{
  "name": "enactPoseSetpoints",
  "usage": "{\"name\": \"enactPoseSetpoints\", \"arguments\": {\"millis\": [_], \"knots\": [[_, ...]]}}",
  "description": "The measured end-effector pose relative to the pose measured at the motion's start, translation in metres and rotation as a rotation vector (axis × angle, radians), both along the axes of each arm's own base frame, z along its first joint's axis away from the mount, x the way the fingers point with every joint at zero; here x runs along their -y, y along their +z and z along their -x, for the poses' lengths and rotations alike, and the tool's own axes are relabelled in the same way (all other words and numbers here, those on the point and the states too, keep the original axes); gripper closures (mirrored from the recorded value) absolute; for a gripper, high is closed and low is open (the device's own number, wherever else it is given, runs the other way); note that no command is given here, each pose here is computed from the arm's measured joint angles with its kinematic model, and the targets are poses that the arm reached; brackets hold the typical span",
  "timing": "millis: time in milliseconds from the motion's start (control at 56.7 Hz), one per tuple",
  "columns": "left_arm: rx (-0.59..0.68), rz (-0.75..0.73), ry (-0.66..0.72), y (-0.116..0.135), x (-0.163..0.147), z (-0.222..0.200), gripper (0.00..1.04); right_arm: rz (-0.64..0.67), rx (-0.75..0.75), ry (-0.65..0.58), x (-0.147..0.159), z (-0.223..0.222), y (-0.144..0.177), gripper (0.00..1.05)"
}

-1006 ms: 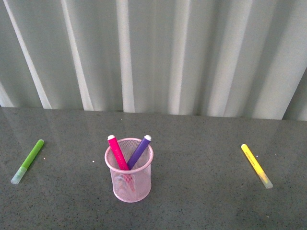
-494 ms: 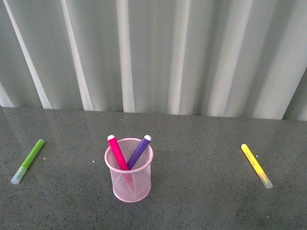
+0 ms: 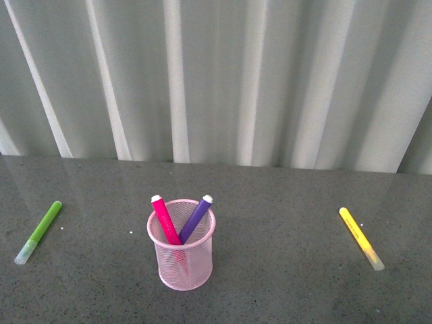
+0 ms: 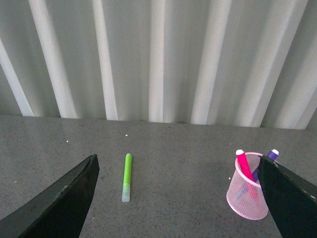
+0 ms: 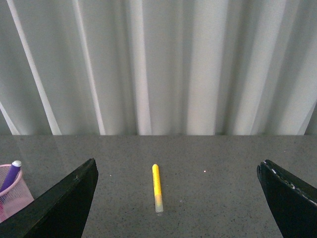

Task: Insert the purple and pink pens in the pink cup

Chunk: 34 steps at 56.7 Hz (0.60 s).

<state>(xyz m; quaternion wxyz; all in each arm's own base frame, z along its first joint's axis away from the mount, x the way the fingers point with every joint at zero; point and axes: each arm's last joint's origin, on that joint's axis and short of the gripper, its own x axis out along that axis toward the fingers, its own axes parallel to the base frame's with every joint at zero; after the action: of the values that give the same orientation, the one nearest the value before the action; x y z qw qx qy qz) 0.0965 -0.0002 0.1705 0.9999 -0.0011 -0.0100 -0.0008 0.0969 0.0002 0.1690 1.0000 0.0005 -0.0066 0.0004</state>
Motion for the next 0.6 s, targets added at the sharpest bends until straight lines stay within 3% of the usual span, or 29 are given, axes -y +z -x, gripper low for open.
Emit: {"name": "enactPoseSetpoints", "arguments": {"millis": [600], "knots": [[0.0, 0.0, 0.0, 0.0, 0.0, 0.0, 0.07, 0.0, 0.0, 0.0, 0.0, 0.0, 0.0, 0.07]]}}
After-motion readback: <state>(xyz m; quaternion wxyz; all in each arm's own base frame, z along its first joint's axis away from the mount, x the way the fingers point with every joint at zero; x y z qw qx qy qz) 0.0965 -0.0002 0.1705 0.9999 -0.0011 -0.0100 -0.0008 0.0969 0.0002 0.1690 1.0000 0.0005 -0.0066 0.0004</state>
